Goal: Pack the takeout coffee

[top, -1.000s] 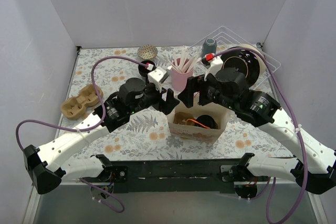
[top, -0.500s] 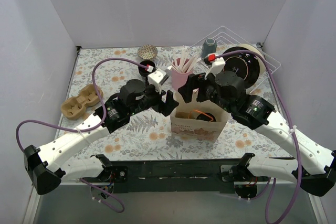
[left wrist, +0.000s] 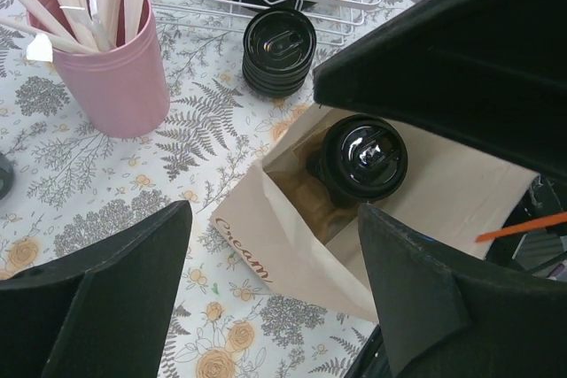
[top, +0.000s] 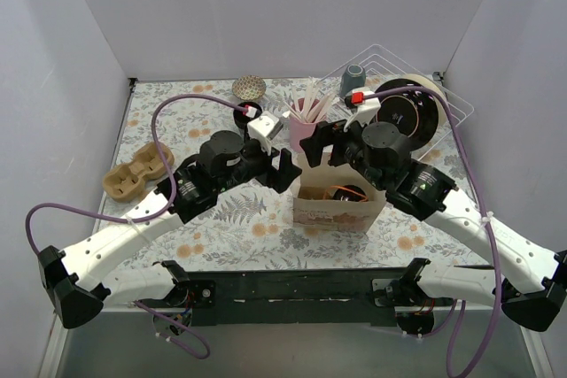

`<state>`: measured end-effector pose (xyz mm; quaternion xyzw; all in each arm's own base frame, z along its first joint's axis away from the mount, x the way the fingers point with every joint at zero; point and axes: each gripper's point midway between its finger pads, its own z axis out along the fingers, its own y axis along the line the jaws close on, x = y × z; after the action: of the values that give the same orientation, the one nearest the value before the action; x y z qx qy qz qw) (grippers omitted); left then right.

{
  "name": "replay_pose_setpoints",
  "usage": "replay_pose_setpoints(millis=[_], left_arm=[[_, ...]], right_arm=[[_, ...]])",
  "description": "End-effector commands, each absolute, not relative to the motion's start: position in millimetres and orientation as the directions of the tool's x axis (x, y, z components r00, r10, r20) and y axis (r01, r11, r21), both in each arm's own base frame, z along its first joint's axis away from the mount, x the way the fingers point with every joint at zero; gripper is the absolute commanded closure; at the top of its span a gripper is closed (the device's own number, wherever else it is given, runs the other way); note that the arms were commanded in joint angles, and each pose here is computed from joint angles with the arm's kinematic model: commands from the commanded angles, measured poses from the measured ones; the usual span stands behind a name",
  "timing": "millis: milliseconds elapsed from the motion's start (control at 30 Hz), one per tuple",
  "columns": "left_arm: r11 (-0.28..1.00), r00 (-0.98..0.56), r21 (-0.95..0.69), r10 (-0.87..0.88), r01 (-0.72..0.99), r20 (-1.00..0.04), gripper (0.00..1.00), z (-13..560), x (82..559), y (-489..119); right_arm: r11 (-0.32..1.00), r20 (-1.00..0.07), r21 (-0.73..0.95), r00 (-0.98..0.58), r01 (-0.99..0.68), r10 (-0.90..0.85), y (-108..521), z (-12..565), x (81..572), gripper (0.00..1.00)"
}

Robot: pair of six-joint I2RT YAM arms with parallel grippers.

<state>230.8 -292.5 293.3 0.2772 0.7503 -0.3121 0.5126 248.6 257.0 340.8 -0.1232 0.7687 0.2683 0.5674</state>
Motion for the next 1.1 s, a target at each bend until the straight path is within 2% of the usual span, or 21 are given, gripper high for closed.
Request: replay_pose_setpoints(millis=[0,133,333,500,633,700,800,1067], left_arm=[[0.683,-0.284,-0.169,0.058,0.710,-0.957,0.25,321.2,235.2,-282.2],[0.736,-0.260,-0.144,0.045,0.661,-0.965,0.23,338.1,244.1,-270.5],[0.777,-0.310,-0.140,0.075,0.614,-0.948,0.23,324.5,255.2,-259.1],[0.661,-0.328,-0.219,0.043,0.718,-0.944,0.24,324.8,266.3,-264.5],[0.397,-0.179,-0.136,0.073,0.908,-0.981,0.24,332.1,238.3,-282.9],[0.298,-0.132,-0.114,0.041,0.948,-0.990,0.24,339.2,232.4,-287.7],[0.214,-0.097,-0.090,0.022,0.973,-0.995,0.25,335.9,228.2,-296.7],[0.209,-0.040,-0.043,-0.019,0.977,-0.999,0.25,348.8,253.5,-313.4]], right_arm=[[0.825,-0.957,0.273,-0.227,-0.494,0.181,251.7,366.5,255.4,0.04],[0.818,-0.957,0.270,-0.238,-0.508,0.168,250.6,367.2,250.6,0.03],[0.769,-0.954,0.269,-0.273,-0.580,0.128,251.0,363.3,230.4,0.03],[0.743,-0.941,0.277,-0.330,-0.609,0.081,249.0,351.4,216.7,0.03],[0.718,-0.927,0.300,-0.369,-0.628,0.065,251.0,346.6,208.2,0.03],[0.703,-0.928,0.302,-0.368,-0.644,0.061,252.8,347.8,205.6,0.04],[0.670,-0.933,0.293,-0.356,-0.682,0.046,257.6,348.7,201.1,0.05],[0.629,-0.937,0.278,-0.349,-0.726,0.012,255.9,348.4,192.1,0.06]])
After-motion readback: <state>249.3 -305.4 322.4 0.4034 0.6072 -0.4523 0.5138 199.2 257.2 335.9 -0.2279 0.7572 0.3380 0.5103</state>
